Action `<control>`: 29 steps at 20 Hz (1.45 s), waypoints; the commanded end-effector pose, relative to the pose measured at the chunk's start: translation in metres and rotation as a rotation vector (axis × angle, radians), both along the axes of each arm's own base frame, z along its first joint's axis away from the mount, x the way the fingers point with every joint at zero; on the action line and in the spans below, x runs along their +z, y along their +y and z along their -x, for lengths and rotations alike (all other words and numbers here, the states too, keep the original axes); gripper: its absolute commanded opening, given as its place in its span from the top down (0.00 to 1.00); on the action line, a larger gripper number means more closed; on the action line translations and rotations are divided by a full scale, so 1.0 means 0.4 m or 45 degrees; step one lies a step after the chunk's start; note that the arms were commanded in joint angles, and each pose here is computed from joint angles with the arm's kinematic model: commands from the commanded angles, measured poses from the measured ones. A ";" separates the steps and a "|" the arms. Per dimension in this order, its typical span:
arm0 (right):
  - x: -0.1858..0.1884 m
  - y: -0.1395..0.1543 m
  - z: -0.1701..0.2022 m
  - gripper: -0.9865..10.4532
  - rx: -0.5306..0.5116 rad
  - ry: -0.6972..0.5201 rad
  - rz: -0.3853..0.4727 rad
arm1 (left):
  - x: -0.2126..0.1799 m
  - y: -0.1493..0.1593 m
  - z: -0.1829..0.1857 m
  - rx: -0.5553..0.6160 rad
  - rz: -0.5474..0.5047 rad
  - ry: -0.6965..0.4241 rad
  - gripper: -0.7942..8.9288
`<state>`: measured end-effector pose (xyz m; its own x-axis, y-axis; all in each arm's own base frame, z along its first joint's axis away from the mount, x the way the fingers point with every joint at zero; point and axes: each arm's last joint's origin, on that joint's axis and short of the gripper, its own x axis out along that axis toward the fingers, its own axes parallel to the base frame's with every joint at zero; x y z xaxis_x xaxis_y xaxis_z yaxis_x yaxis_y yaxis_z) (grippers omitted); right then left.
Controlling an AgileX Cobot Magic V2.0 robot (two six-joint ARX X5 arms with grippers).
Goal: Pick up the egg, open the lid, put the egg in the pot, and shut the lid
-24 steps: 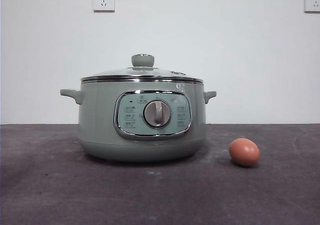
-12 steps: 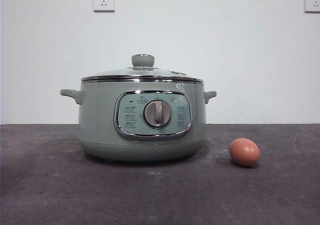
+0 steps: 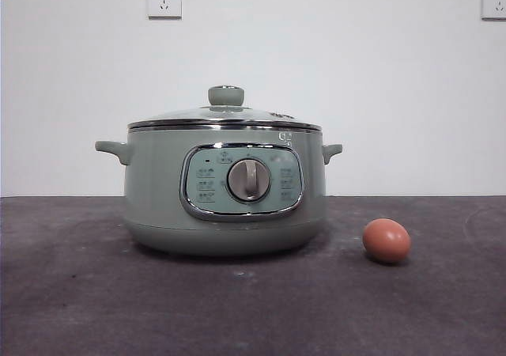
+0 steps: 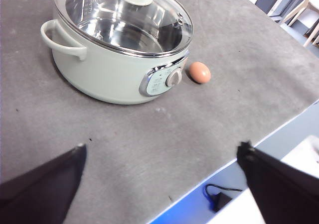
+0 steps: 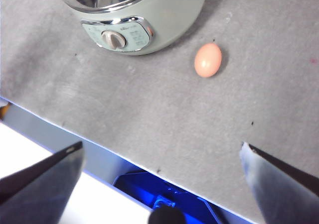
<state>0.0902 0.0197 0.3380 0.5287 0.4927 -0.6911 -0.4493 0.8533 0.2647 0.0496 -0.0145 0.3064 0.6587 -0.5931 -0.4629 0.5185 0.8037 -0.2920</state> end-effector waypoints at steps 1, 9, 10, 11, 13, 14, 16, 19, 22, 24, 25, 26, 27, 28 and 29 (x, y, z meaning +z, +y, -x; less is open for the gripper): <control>0.002 0.002 -0.013 0.36 -0.005 0.003 -0.006 | 0.005 -0.001 0.001 -0.010 -0.004 -0.022 0.24; -0.046 0.053 -0.177 0.37 0.080 0.143 -0.005 | 0.005 -0.001 0.001 -0.010 -0.004 -0.021 0.24; -0.062 0.067 -0.208 0.37 0.089 0.167 0.010 | 0.005 -0.001 0.001 -0.010 -0.004 -0.021 0.24; -0.076 0.080 -0.233 0.37 0.087 0.184 0.040 | 0.005 -0.001 0.001 -0.010 -0.004 -0.021 0.24; -0.115 0.108 -0.285 0.37 0.089 0.224 0.121 | 0.005 -0.001 0.001 -0.010 -0.004 -0.021 0.24; -0.137 0.123 -0.310 0.37 0.092 0.251 0.156 | 0.005 -0.001 0.001 -0.010 -0.004 -0.021 0.24; -0.177 0.149 -0.350 0.37 0.098 0.285 0.203 | 0.005 -0.001 0.001 -0.010 -0.004 -0.021 0.24; -0.229 0.186 -0.400 0.37 0.089 0.282 0.271 | 0.005 -0.001 0.001 -0.010 -0.004 -0.021 0.24; -0.268 0.217 -0.436 0.38 0.079 0.256 0.305 | 0.005 -0.001 0.001 -0.010 -0.005 -0.021 0.24; -0.293 0.230 -0.456 0.42 0.077 0.247 0.323 | 0.005 -0.001 0.001 -0.010 -0.005 -0.021 0.24; -0.305 0.236 -0.465 0.42 0.076 0.246 0.331 | 0.005 -0.001 0.001 -0.010 -0.005 -0.021 0.24; -0.317 0.240 -0.472 0.42 0.070 0.249 0.341 | 0.005 -0.001 0.001 -0.010 -0.004 -0.021 0.24; -0.330 0.243 -0.479 0.42 0.072 0.261 0.349 | 0.005 -0.001 0.001 -0.010 -0.004 -0.021 0.24; -0.344 0.247 -0.484 0.42 0.075 0.277 0.355 | 0.005 -0.001 0.001 -0.010 -0.004 -0.021 0.24; -0.357 0.249 -0.489 0.42 0.076 0.291 0.362 | 0.005 -0.001 0.001 -0.010 -0.004 -0.021 0.24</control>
